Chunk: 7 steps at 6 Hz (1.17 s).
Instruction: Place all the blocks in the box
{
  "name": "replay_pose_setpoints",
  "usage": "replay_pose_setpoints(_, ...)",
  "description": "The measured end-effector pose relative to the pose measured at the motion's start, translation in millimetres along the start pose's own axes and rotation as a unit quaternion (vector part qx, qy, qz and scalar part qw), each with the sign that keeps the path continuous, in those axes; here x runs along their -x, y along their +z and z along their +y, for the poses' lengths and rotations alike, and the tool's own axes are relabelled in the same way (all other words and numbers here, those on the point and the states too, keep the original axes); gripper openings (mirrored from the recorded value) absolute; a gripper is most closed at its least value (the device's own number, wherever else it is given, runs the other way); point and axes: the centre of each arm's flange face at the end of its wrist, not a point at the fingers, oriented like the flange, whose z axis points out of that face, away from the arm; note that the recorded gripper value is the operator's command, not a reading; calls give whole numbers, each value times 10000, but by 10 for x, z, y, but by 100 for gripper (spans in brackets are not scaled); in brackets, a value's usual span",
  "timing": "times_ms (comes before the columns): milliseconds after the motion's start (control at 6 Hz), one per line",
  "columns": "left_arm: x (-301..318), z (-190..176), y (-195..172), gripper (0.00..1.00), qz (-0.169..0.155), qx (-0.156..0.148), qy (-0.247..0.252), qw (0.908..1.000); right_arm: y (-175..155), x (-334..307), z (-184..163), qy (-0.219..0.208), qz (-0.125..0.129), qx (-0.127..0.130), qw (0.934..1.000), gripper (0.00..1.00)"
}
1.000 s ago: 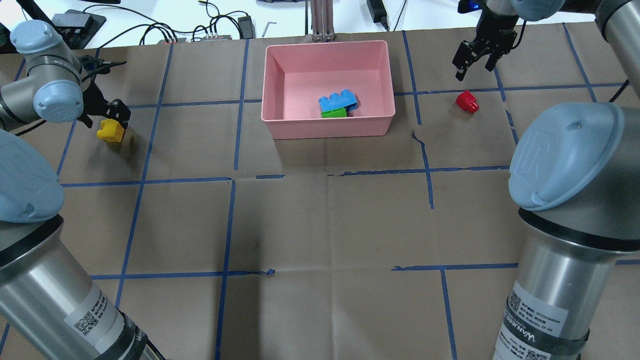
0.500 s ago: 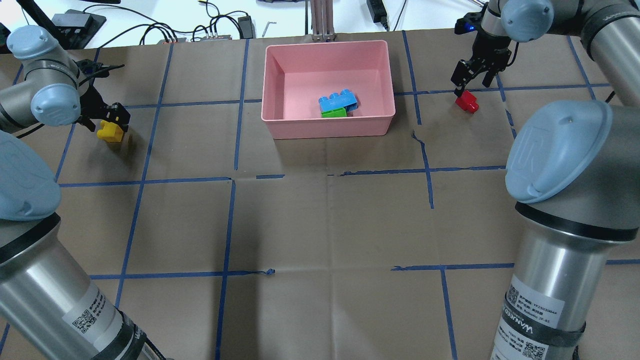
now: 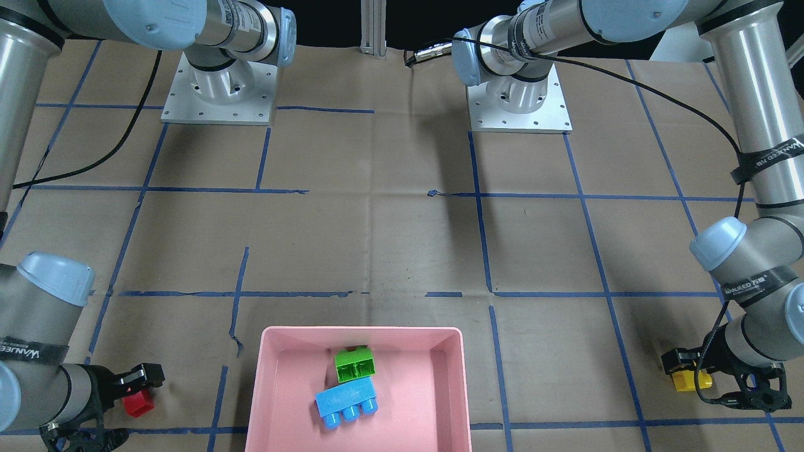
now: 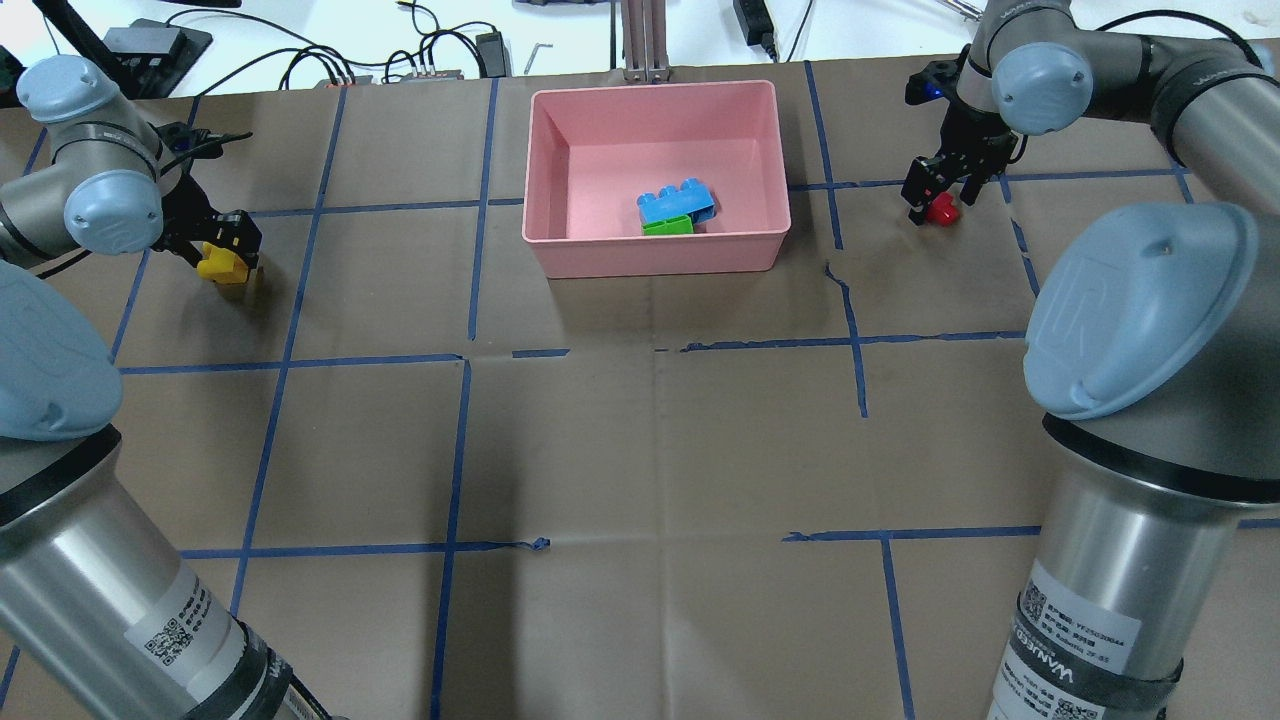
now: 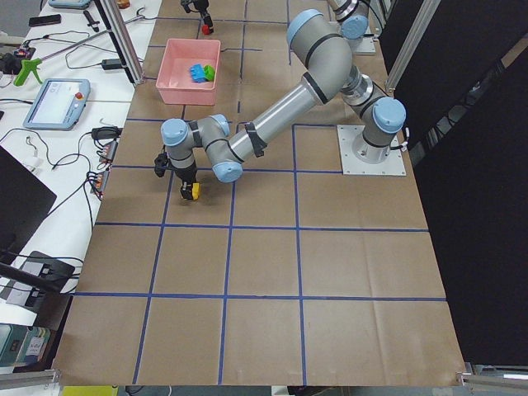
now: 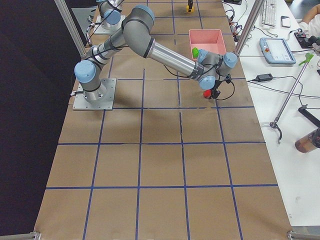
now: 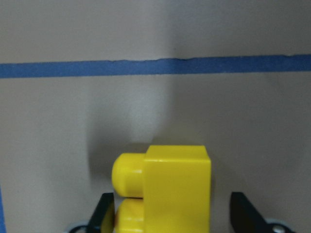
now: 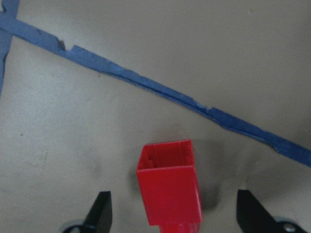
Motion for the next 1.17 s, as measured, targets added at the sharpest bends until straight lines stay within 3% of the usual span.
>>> replay_pose_setpoints(167,-2,5,1,14,0,5,79,10000,-26,-1,-2,2,22,-30,10000,39)
replay_pose_setpoints(333,-3,7,-1,8,1,10,134,9999,-55,-4,-12,7,40,-62,10000,28)
replay_pose_setpoints(500,-4,11,-41,8,12,27,169,9999,-90,-4,-18,13,54,-93,9999,19)
replay_pose_setpoints(833,-103,36,-312,8,148,184,215,9995,-285,19,1,49,128,-215,9997,20)
replay_pose_setpoints(1167,-891,-11,-876,8,247,178,452,9985,-872,147,195,234,193,-343,9990,20)
